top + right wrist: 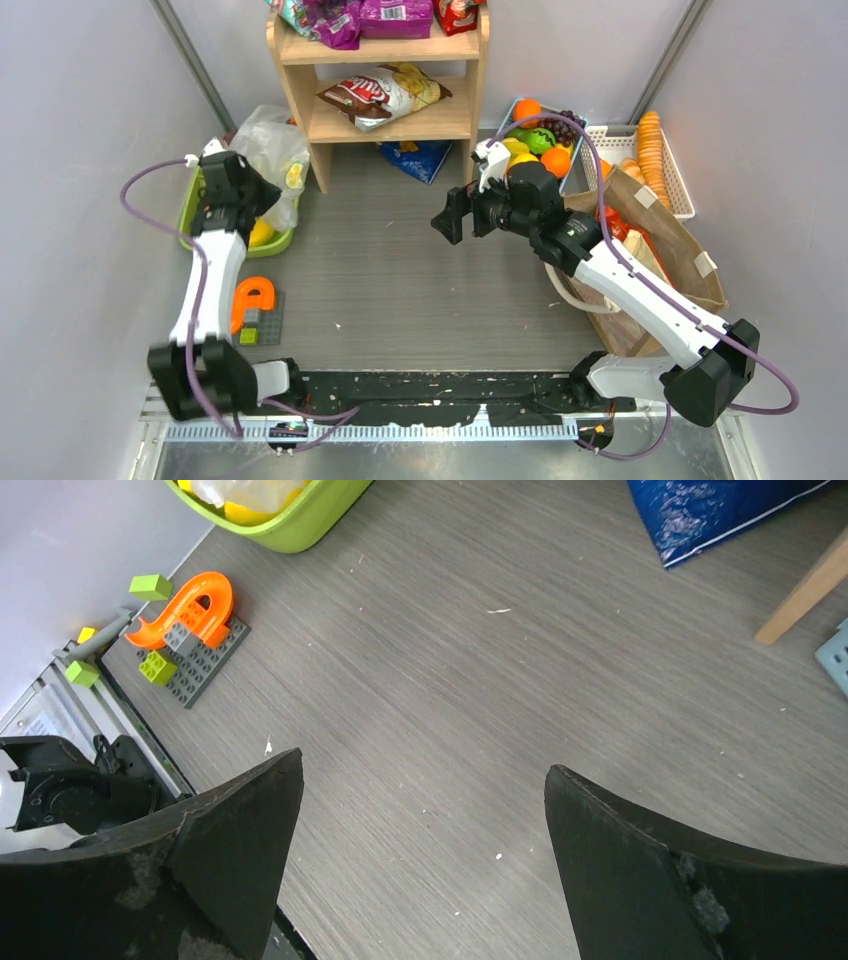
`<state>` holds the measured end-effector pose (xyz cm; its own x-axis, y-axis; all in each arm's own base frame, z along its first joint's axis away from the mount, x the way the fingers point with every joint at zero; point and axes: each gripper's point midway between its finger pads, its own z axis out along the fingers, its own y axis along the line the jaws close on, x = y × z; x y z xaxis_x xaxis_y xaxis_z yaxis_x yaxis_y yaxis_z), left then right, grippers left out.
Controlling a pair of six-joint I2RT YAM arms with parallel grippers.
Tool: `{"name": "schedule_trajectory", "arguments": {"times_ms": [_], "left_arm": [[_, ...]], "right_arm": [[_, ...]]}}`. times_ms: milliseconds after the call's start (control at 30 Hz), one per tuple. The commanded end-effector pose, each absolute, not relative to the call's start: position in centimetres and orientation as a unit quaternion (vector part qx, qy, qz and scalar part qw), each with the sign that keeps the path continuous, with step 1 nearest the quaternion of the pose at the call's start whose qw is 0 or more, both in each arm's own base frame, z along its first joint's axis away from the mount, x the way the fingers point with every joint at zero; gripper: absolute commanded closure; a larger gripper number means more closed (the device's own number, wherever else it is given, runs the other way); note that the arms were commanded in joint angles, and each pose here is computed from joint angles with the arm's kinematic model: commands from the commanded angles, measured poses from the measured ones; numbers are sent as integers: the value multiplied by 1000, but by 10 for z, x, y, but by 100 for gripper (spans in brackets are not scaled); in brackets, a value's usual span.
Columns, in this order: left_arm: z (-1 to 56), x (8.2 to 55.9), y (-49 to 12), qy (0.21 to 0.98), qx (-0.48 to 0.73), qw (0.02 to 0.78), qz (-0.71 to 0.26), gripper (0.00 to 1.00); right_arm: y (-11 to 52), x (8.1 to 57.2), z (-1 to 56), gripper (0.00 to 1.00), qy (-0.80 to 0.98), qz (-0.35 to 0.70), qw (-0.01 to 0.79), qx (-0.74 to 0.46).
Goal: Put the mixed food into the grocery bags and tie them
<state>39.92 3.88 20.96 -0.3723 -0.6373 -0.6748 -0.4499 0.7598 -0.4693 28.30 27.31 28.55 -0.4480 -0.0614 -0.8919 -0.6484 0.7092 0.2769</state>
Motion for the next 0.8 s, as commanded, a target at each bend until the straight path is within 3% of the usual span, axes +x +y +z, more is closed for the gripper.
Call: {"name": "schedule_trajectory", "arguments": {"times_ms": [0,267,467,633,667,733,767], "left_arm": [[284,342,-22,794,-245,519,-202,100],[338,227,-112,774,-72,522,-352,100],[318,174,-178,769,44,370,-519,100],[263,169,-201,815,79,285,-498,100],[251,169,-202,827,86,270,-486,92],[225,175,-190,869,68,245,-424,44],[214,179,-179,889,59,245,-382,27]], "right_arm": [[278,271,301,1,766,346,492,-228],[268,249,292,1,757,359,491,-238],[241,237,285,1,755,337,520,-215],[206,229,282,2,764,292,548,-175],[199,227,285,2,762,288,556,-168],[185,227,281,2,770,262,562,-150],[179,227,277,2,778,248,559,-144]]}}
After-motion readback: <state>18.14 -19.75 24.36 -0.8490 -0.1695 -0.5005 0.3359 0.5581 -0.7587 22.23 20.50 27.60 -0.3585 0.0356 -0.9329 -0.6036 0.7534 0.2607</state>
